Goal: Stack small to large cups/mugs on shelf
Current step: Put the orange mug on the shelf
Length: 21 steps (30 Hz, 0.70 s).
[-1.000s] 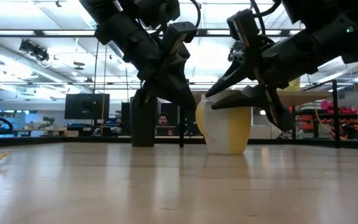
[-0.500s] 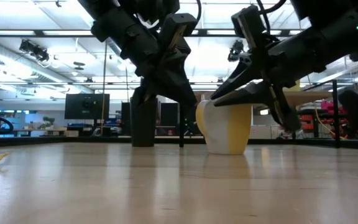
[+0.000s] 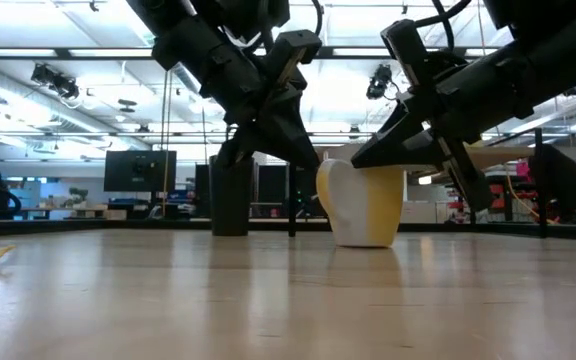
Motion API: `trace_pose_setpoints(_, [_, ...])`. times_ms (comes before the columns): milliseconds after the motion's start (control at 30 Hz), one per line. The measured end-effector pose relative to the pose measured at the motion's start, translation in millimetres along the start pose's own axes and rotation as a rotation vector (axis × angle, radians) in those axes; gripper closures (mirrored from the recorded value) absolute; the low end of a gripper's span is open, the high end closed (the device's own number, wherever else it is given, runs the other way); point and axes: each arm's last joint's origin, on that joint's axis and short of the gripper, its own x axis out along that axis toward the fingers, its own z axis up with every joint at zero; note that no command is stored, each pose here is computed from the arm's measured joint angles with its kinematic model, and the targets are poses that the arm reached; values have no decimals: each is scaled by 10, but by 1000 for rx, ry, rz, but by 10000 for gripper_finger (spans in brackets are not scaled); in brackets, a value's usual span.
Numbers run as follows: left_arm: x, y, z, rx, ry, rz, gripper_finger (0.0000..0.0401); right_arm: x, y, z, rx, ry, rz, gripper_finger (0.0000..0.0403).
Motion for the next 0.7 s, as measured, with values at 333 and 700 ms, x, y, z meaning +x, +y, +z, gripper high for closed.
trace_pose_setpoints(333, [216,26,-75,-38,45,-64,378,-30,-63,-23,32,-45,-53,395])
trace_pose_setpoints(700, [244,5,-17,-41,-5,-119,385,-162,-118,-135,57,-104,-80,399])
